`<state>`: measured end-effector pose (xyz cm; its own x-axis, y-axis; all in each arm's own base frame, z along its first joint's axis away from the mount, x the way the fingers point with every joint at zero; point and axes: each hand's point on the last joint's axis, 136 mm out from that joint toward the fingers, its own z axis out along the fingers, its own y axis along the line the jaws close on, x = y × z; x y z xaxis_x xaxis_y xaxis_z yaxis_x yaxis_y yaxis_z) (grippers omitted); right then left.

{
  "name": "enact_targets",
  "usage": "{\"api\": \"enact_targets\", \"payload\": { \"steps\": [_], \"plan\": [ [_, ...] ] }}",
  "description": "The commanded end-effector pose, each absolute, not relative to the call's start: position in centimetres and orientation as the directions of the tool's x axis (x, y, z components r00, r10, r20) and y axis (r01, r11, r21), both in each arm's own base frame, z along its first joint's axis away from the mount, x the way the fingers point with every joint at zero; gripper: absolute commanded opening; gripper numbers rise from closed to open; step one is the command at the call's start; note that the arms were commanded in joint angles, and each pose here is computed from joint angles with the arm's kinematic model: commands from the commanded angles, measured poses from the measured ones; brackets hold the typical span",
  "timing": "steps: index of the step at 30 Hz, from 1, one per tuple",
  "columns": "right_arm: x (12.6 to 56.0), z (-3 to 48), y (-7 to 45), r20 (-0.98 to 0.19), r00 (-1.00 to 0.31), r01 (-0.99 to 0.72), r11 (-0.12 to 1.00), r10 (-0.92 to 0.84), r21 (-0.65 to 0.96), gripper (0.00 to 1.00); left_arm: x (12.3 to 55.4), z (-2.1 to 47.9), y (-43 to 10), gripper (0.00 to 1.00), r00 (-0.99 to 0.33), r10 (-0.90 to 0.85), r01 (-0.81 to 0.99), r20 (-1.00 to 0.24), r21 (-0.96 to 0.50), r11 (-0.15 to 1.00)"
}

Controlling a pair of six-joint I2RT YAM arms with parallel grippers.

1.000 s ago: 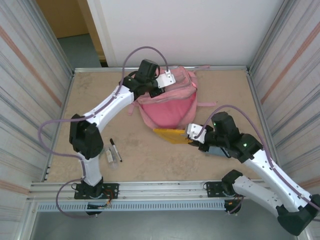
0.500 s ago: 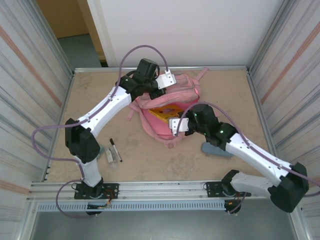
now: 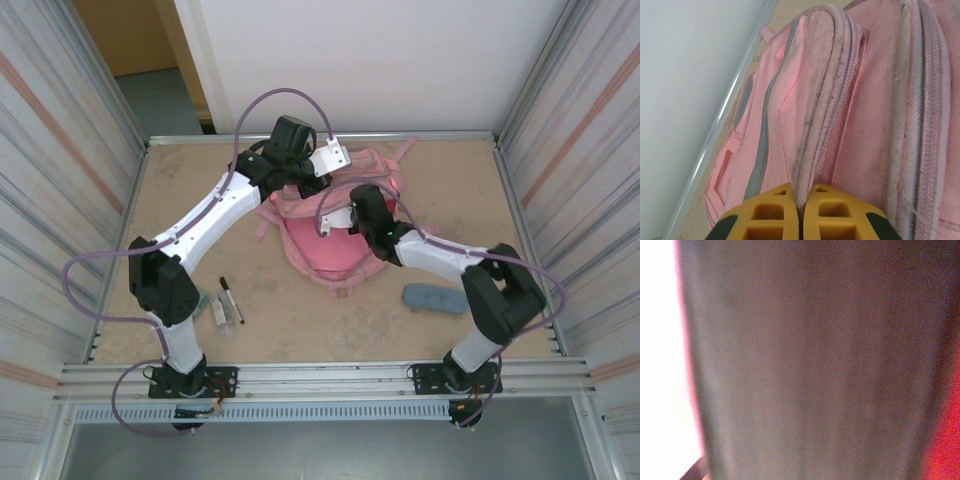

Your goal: Pack books, pencil case, and school supplies into a backpack

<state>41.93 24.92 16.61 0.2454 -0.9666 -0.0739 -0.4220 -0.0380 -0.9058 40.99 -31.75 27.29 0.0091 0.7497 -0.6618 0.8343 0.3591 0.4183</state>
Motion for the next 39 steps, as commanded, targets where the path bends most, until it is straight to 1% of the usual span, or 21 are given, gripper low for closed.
{"api": "enact_targets", "payload": {
  "steps": [1,3,6,9,11,12,14,15,16,17,18,23,25,27,29,31,34,36,37,38,39],
  "plan": [
    [45.6,20.2,26.6,-0.109,0.221,-0.244,0.053,-0.969,-0.968,0.08,40.4,34.8,-32.4,0.00,0.136,0.616,0.787,-0.776,0.463,0.409],
    [46.1,17.8,27.7,-0.086,0.225,-0.266,0.024,-0.971,-0.964,0.12,40.4,34.5,-32.5,0.00,0.122,0.608,0.797,-0.785,0.442,0.411],
    [46.4,13.8,28.5,-0.064,0.233,-0.317,-0.013,-0.970,-0.948,0.29,40.4,34.0,-32.7,0.00,0.105,0.599,0.804,-0.794,0.422,0.419],
    [45.4,11.0,28.7,-0.056,0.229,-0.377,-0.035,-0.972,-0.926,0.44,40.8,33.1,-32.8,0.00,0.078,0.596,0.807,-0.799,0.402,0.433],
    [43.6,10.3,28.7,-0.089,0.233,-0.427,-0.020,-0.968,-0.904,0.51,41.0,32.4,-32.9,0.00,0.056,0.594,0.814,-0.802,0.381,0.438],
    [42.4,10.2,28.7,-0.122,0.237,-0.463,-0.002,-0.964,-0.886,0.58,41.0,32.2,-33.0,0.00,0.046,0.592,0.818,-0.804,0.371,0.440],
    [39.9,10.4,28.5,-0.192,0.234,-0.551,0.032,-0.953,-0.834,0.61,41.4,31.4,-33.1,0.00,0.025,0.593,0.817,-0.805,0.359,0.452],
    [38.2,10.8,28.6,-0.247,0.241,-0.609,0.052,-0.939,-0.792,0.66,41.6,30.9,-33.2,0.00,0.015,0.595,0.817,-0.804,0.352,0.456],
    [36.3,11.3,28.6,-0.306,0.241,-0.675,0.067,-0.921,-0.734,0.87,41.7,30.4,-33.2,0.00,0.005,0.596,0.819,-0.803,0.346,0.458],
    [34.3,11.4,28.4,-0.353,0.233,-0.742,0.068,-0.906,-0.667,0.99,41.7,30.0,-33.3,0.00,-0.005,0.598,0.823,-0.802,0.336,0.459],
    [32.3,12.1,28.6,-0.415,0.237,-0.794,0.071,-0.879,-0.604,0.99,41.8,29.4,-33.3,0.00,-0.018,0.601,0.824,-0.799,0.329,0.461],
    [22.3,13.2,28.3,-0.603,0.241,-0.948,-0.051,-0.761,-0.314,0.99,41.3,27.1,-33.7,0.00,-0.047,0.601,0.841,-0.798,0.293,0.455],
    [19.6,14.3,28.0,-0.670,0.213,-0.969,-0.064,-0.712,-0.240,0.99,40.4,25.6,-34.3,0.11,-0.052,0.612,0.863,-0.789,0.273,0.426],
    [17.1,16.0,27.9,-0.743,0.191,-0.980,-0.079,-0.641,-0.183,0.99,39.6,23.9,-34.4,0.28,-0.074,0.627,0.877,-0.775,0.250,0.412],
    [15.5,17.7,27.6,-0.798,0.180,-0.984,-0.090,-0.576,-0.156,0.99,39.1,22.9,-34.0,0.33,-0.109,0.621,0.880,-0.776,0.216,0.423],
    [15.0,19.5,27.2,-0.838,0.162,-0.987,-0.069,-0.521,-0.148,0.99,38.4,22.7,-33.8,0.37,-0.135,0.597,0.880,-0.791,0.181,0.438],
    [16.6,23.0,26.1,-0.905,0.091,-0.988,0.078,-0.415,-0.135,0.99,37.2,23.4,-32.8,0.45,-0.212,0.531,0.861,-0.820,0.099,0.498],
    [19.5,24.7,24.9,-0.934,0.000,-0.959,0.266,-0.357,-0.101,0.99,37.8,23.3,-30.4,0.52,-0.354,0.445,0.768,-0.823,0.016,0.640],
    [20.9,25.1,24.3,-0.943,-0.052,-0.931,0.358,-0.329,-0.074,0.99,38.3,22.8,-28.8,0.54,-0.431,0.388,0.707,-0.815,-0.038,0.706],
    [23.7,26.1,22.9,-0.956,-0.161,-0.839,0.544,-0.247,0.001,0.99,38.7,21.9,-26.9,0.54,-0.525,0.315,0.637,-0.791,-0.120,0.761],
    [26.4,26.6,20.7,-0.948,-0.293,-0.682,0.722,-0.124,0.116,0.99,39.2,20.9,-24.9,0.56,-0.614,0.225,0.558,-0.757,-0.214,0.801]
  ]
}}
